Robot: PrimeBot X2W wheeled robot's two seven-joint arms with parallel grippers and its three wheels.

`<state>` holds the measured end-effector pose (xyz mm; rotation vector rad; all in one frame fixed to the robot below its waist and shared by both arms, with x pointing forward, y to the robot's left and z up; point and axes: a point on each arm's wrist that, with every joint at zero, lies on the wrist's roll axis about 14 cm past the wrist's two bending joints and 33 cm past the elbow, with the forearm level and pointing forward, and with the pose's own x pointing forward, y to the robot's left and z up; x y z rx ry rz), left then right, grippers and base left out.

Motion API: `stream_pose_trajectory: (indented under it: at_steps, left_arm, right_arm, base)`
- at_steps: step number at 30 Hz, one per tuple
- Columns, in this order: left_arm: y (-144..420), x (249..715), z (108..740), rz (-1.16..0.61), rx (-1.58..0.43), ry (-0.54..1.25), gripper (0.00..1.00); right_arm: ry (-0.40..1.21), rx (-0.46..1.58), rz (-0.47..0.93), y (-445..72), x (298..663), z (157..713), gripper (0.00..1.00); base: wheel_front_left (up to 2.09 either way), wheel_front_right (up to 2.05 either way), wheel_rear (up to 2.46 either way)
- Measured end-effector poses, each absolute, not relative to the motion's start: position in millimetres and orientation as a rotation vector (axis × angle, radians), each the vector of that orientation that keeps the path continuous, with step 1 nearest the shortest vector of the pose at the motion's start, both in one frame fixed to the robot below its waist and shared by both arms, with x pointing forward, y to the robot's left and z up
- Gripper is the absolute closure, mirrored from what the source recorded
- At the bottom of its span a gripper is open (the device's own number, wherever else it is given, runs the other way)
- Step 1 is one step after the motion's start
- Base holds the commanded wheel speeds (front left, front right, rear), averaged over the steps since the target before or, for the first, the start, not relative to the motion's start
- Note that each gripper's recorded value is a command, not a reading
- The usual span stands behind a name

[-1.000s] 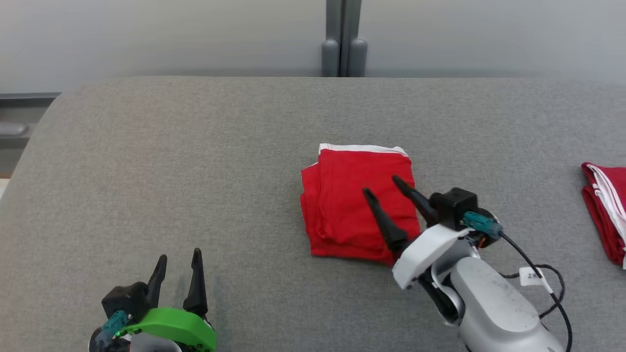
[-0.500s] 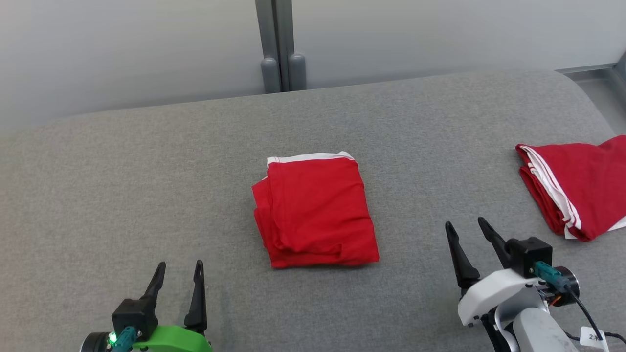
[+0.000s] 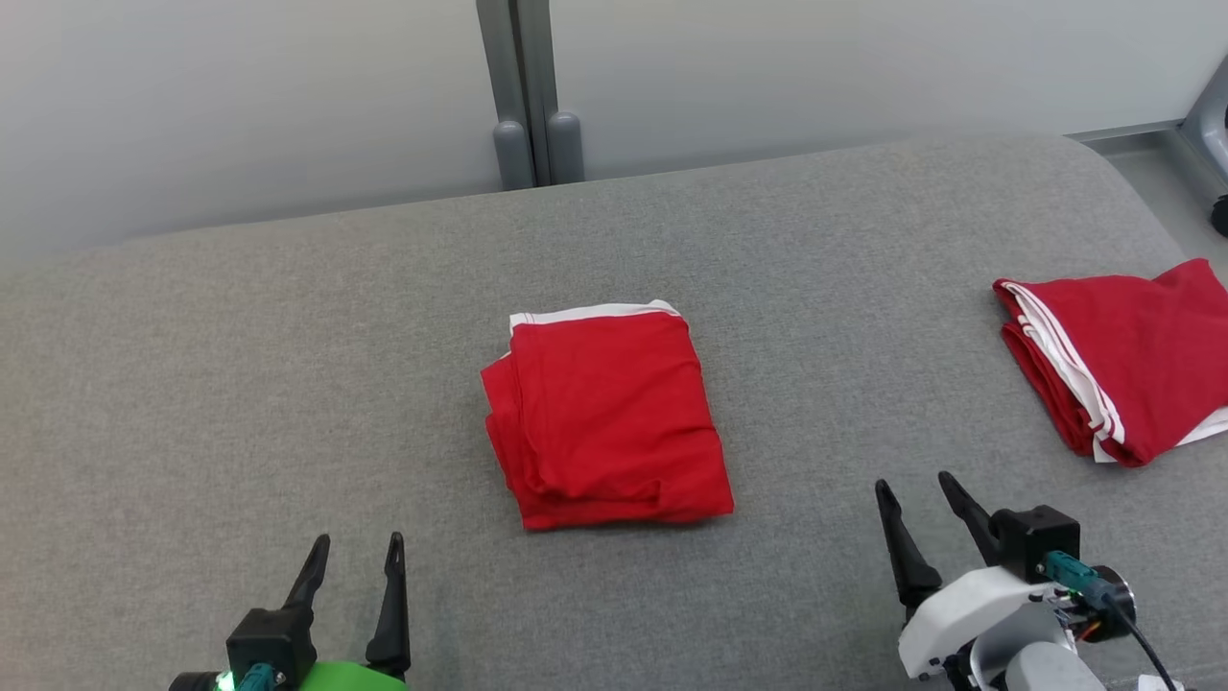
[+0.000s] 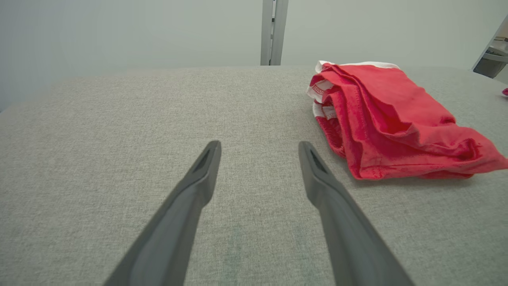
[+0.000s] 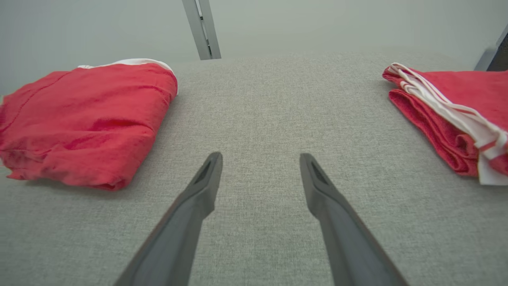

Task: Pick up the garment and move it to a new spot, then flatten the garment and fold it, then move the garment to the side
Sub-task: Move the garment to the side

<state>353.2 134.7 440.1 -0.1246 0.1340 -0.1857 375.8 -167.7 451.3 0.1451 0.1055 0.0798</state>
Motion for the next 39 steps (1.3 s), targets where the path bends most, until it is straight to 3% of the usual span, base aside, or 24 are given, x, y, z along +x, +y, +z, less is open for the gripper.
stream_pose_trajectory:
  at_steps: [13, 22, 23, 24, 25, 31, 39]
  left_arm:
    - [130.1, 373.9, 439.2, -0.191, -0.169, 0.137, 0.00]
    - [160.0, 365.8, 425.8, -0.092, -0.197, 0.179, 0.00]
    - [161.8, 364.1, 424.1, -0.088, -0.194, 0.185, 0.00]
    - [163.1, 362.9, 422.6, -0.084, -0.193, 0.190, 0.00]
    - [165.2, 361.9, 420.7, -0.077, -0.194, 0.196, 0.00]
    - [165.0, 364.2, 416.4, -0.091, -0.183, 0.210, 0.00]
    - [124.0, 374.8, 416.0, -0.222, -0.184, 0.211, 0.00]
  right_arm:
    - [0.010, 0.149, 0.369, -68.0, 473.2, 501.4, 0.00]
    - [0.324, 0.104, 0.462, -26.8, 473.1, 406.0, 0.00]
    - [0.353, 0.100, 0.468, -24.2, 470.4, 397.0, 0.15]
    - [0.362, 0.104, 0.470, -22.4, 470.9, 393.7, 0.70]
    - [0.366, 0.102, 0.479, -19.0, 472.3, 391.9, 1.00]
    - [0.339, 0.133, 0.444, -26.0, 480.9, 396.0, 1.00]
    - [0.343, 0.195, 0.270, -86.7, 462.2, 388.7, 1.00]
  base:
    - [0.00, 0.00, 0.00]
    - [0.00, 0.00, 0.00]
    - [0.00, 0.00, 0.00]
    - [0.00, 0.00, 0.00]
    - [0.00, 0.00, 0.00]
    - [0.00, 0.00, 0.00]
    - [0.00, 0.00, 0.00]
